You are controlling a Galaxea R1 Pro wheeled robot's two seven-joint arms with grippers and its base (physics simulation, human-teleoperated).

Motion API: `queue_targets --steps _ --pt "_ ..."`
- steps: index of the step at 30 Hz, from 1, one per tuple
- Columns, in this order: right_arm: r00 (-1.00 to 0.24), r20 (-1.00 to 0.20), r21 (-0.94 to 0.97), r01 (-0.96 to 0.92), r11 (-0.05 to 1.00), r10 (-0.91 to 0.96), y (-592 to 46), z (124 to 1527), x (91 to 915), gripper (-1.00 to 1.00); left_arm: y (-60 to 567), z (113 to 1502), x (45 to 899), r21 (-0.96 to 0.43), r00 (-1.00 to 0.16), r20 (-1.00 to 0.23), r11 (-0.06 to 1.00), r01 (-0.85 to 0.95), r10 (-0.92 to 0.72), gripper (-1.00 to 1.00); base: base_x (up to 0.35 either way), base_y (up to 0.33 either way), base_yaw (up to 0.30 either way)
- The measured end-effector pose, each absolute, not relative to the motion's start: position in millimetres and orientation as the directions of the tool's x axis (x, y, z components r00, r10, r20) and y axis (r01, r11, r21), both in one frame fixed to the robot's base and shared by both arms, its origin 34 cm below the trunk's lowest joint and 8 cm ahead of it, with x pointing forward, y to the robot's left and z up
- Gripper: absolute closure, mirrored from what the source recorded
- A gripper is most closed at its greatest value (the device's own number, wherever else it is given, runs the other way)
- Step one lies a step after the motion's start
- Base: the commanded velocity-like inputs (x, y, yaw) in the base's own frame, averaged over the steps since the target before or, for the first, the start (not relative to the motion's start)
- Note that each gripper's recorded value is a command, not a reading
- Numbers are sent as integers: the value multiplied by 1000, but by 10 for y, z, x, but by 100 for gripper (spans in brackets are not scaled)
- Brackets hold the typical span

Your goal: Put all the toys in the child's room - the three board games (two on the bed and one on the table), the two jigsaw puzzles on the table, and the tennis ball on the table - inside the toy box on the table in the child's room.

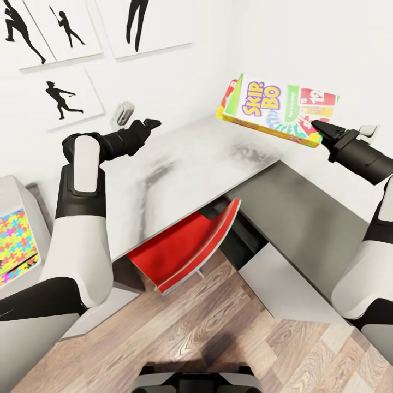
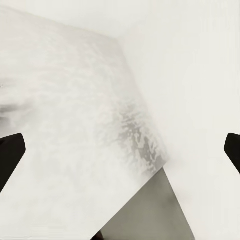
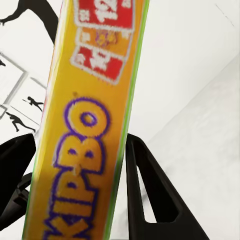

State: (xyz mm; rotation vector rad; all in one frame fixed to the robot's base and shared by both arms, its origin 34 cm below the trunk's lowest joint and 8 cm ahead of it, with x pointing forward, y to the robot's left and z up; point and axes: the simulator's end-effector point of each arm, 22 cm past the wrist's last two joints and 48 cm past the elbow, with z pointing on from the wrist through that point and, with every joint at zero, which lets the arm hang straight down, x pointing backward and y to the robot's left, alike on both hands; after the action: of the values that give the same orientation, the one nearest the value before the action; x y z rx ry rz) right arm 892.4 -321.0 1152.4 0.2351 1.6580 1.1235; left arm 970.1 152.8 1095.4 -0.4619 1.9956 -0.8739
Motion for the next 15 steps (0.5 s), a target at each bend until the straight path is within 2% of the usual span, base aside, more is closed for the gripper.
queue_targets --steps 15 --pt "-423 -678 735 -395 551 601 -3057 11646 8861 100 1533 10903 9424 -747 -530 -580 664 41 -619 -100 0 0 3"
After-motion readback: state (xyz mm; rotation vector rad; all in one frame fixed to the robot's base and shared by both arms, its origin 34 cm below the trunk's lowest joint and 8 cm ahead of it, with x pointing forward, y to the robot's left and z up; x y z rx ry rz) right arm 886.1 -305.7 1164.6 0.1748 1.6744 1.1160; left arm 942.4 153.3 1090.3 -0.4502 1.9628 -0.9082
